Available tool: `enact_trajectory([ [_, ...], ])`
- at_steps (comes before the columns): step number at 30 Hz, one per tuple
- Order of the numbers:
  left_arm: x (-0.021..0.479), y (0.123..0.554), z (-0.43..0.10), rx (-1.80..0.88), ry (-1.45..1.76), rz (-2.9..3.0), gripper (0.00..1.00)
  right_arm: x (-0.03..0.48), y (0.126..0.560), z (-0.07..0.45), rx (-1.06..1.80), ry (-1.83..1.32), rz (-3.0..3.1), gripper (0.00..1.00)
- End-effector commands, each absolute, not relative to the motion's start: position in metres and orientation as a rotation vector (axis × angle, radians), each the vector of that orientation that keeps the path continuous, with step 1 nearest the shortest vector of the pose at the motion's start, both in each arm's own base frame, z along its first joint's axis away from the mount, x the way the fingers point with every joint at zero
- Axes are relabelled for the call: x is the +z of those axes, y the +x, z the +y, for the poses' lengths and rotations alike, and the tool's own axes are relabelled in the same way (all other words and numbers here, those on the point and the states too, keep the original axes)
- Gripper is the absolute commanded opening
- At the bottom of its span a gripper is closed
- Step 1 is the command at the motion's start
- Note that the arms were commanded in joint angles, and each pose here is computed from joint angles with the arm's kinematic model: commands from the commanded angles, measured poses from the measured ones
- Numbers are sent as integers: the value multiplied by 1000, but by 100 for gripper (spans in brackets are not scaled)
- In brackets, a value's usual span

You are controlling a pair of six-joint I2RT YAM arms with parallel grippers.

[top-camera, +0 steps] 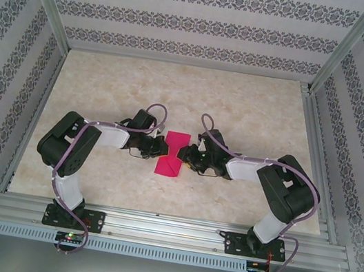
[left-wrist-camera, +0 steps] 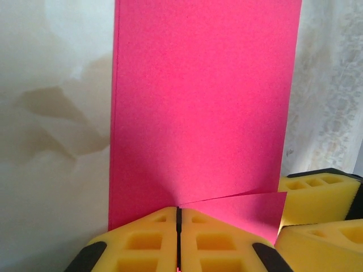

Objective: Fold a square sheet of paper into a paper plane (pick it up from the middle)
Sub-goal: Turn over the paper at the center of the table.

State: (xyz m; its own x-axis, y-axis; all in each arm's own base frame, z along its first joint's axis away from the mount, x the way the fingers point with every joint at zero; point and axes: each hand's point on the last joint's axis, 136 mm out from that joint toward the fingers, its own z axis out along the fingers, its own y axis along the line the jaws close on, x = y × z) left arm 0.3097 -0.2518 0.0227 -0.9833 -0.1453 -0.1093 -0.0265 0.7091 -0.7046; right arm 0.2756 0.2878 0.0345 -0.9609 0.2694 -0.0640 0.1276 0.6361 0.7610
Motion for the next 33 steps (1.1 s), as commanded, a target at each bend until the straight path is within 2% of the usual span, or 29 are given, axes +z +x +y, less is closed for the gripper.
enact_trajectory([
  [1,33,309,-256,-1157,-151,2728,11,29,274,293,1276,298,2674,35],
  [7,35,309,-255,-1159,-157,2727,11,31,277,301,1323,279,2650,29],
  [13,53,311,-250,-1122,-156,2684,15,36,275,304,1338,217,2641,17],
  [20,95,313,-207,-843,-214,2559,20,74,274,294,1297,102,2586,7],
  [26,125,299,-157,-606,-277,2443,24,105,261,242,852,-35,2665,4],
  [33,142,280,-118,-476,-344,2344,34,154,241,140,33,-148,2709,3],
])
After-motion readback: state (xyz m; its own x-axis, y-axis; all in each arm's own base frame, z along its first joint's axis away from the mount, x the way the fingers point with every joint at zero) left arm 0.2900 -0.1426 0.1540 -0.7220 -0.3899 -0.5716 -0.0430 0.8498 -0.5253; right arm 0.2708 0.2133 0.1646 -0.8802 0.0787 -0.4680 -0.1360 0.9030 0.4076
